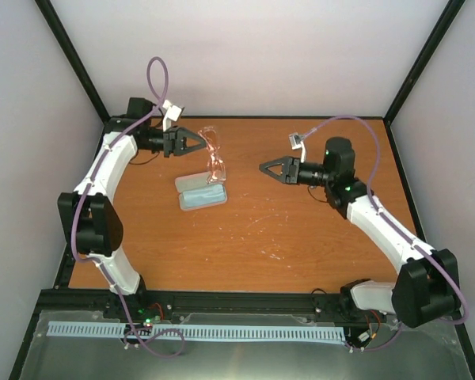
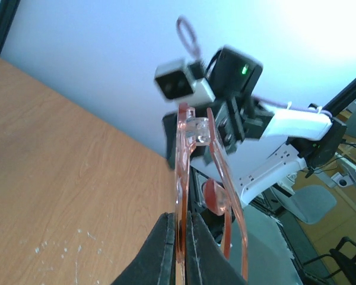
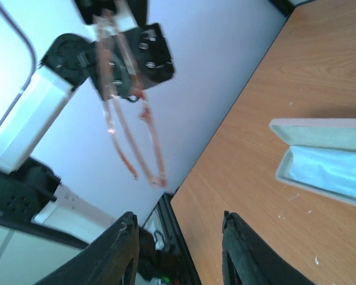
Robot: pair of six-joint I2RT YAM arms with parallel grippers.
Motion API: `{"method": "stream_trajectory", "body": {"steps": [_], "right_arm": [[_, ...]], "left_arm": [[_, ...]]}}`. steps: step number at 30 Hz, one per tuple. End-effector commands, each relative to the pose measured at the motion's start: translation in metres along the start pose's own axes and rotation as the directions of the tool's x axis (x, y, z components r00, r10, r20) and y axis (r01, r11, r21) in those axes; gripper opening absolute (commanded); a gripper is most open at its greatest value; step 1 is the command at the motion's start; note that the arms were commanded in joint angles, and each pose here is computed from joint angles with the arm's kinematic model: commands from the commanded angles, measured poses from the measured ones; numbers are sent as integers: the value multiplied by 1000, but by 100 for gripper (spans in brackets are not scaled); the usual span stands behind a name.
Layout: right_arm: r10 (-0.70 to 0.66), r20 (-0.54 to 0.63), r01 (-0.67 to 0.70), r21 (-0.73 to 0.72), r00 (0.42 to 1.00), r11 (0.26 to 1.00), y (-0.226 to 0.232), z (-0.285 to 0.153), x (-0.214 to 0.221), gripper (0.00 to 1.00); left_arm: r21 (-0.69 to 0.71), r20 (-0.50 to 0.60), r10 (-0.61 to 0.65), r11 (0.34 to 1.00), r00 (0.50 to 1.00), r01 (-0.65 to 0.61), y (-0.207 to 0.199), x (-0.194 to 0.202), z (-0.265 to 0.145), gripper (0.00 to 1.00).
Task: Organize the sunglasses
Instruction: Fold the sunglasses.
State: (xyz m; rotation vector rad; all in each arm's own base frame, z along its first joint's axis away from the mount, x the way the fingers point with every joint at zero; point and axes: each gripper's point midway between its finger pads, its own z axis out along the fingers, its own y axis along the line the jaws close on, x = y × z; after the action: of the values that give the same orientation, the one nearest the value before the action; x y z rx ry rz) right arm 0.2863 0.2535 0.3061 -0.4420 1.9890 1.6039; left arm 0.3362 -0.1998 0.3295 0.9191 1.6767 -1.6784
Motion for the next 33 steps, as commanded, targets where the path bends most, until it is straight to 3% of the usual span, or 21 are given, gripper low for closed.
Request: {"method": "stream_trajectory", "body": {"steps": [1,5,10,15,17,19,28,33], "right_arm": [[20,210,-1,-90,978,996,20,8,-28,39],[3,154,17,-128,988,992,25,42,-22,43],[19,233,38,-241,972,970,32,46,-35,45],[5,182,36,-222,983,974,23,63,-33,61],[-11,140,41,-212,990,976,21,71,-31,75],[-24,100,47,-234,995,971,26,77,-28,81],[-49,-3,45,-297,999,954,42,102,-9,82],[-48,-6,43,-350,999,936,52,108,-7,82]], "left_arm": [[337,170,48,936,984,-104,-63,-57,-12,1],[356,198,57,926,978,-126,-67,-69,-13,1],[357,199,75,923,977,-144,-76,-71,-13,1],[362,191,96,918,977,-161,-90,-70,-14,1],[364,186,99,917,978,-162,-93,-68,-14,1],[364,184,98,918,978,-161,-94,-67,-14,1],[367,179,97,917,979,-158,-95,-65,-14,1],[367,179,97,917,979,-157,-95,-65,-14,1]]}}
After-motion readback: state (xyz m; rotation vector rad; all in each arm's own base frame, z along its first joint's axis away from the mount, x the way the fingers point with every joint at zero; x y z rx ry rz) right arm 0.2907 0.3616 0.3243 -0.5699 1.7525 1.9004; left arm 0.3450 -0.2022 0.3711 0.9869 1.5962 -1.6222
